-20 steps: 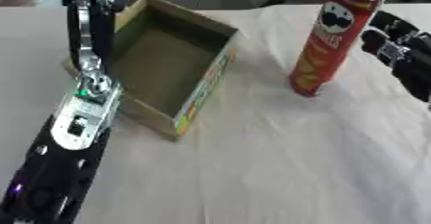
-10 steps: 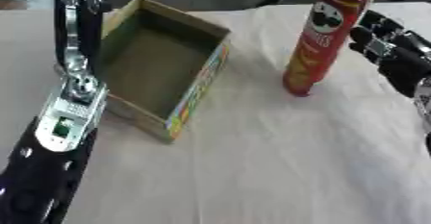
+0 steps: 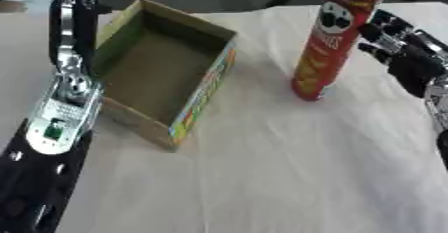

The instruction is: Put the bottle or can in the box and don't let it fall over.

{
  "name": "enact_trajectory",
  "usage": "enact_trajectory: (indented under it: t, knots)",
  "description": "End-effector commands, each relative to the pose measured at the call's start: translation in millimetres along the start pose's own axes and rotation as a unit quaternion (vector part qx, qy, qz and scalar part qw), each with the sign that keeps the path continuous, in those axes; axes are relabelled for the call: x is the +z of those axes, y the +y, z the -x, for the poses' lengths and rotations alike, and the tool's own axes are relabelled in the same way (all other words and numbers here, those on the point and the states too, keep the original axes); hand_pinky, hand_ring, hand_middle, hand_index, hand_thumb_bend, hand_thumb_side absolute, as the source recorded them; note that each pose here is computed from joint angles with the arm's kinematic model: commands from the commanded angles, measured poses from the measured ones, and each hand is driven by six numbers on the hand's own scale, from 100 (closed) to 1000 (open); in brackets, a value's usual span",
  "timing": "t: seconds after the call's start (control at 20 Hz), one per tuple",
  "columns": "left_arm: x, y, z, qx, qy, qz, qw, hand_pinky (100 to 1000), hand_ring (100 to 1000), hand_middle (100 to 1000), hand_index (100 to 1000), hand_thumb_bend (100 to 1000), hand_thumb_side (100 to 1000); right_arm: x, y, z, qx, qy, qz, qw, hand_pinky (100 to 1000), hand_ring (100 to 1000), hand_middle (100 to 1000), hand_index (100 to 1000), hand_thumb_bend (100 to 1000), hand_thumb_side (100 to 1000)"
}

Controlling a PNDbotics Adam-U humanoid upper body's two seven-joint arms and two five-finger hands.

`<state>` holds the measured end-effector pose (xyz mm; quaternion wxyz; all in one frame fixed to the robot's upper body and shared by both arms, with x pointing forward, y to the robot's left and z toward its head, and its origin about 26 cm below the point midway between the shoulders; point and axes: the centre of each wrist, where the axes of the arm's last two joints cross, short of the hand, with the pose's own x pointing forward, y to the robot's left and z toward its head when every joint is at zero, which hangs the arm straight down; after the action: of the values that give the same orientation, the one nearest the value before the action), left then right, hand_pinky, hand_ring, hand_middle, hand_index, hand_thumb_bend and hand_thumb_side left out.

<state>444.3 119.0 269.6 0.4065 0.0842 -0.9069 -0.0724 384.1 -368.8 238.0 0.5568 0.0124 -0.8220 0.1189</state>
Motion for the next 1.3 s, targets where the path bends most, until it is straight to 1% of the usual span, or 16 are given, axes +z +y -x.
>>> enact_trajectory:
  t: [0.05, 0.3, 0.6, 0.9, 1.0, 1.05, 1.1, 1.15, 1.2, 1.3]
  knots:
    - [-9.9, 10.2, -9.9, 0.001, -0.014, -0.003, 1.0, 709, 1000, 891, 659, 212, 1000, -1.9, -9.2, -14.4, 0.015, -0.011, -0.003, 1.0, 1000, 1000, 1000, 1000, 528, 382]
    - [-12.2, 13.9, -9.7, 0.011, 0.0, 0.01, 1.0, 721, 1000, 895, 676, 178, 1000, -2.3, -10.4, -14.2, 0.016, -0.009, -0.007, 1.0, 1000, 1000, 1000, 1000, 537, 381]
    - [-17.7, 23.3, -11.5, -0.004, -0.001, 0.058, 0.998, 727, 1000, 908, 709, 147, 1000, -2.4, -11.2, -12.0, 0.018, -0.005, -0.009, 1.0, 1000, 1000, 1000, 1000, 531, 384]
    - [-23.3, 32.4, -14.1, -0.014, -0.014, 0.08, 0.997, 726, 1000, 902, 714, 137, 1000, -5.0, -11.5, -13.5, 0.017, -0.008, -0.011, 1.0, 1000, 1000, 1000, 1000, 512, 423]
    - [-23.6, 33.7, -15.3, -0.015, -0.022, 0.079, 0.997, 724, 1000, 895, 715, 137, 1000, -5.4, -11.2, -13.6, 0.017, -0.009, -0.012, 1.0, 1000, 1000, 1000, 1000, 518, 437]
    - [-23.4, 34.0, -16.0, -0.017, -0.027, 0.077, 0.996, 720, 1000, 893, 722, 136, 1000, -5.3, -11.0, -13.5, 0.018, -0.01, -0.012, 1.0, 1000, 1000, 1000, 1000, 540, 438]
    - [-22.9, 34.1, -16.8, -0.019, -0.034, 0.075, 0.996, 719, 1000, 891, 722, 135, 1000, -5.0, -10.7, -13.1, 0.019, -0.01, -0.014, 1.0, 1000, 1000, 1000, 1000, 544, 440]
    - [-22.3, 34.2, -17.6, -0.021, -0.041, 0.072, 0.996, 716, 1000, 880, 719, 133, 1000, -4.6, -10.0, -12.8, 0.02, -0.011, -0.016, 1.0, 1000, 1000, 1000, 1000, 534, 467]
    - [-21.7, 34.4, -18.6, -0.022, -0.048, 0.068, 0.996, 714, 1000, 876, 719, 130, 1000, -4.4, -9.4, -12.8, 0.022, -0.013, -0.02, 0.999, 1000, 1000, 1000, 1000, 538, 474]
    - [-20.8, 35.4, -20.0, -0.027, -0.061, 0.064, 0.996, 709, 1000, 880, 732, 125, 1000, -4.0, -9.1, -13.7, 0.028, -0.013, -0.028, 0.999, 1000, 1000, 1000, 1000, 565, 474]
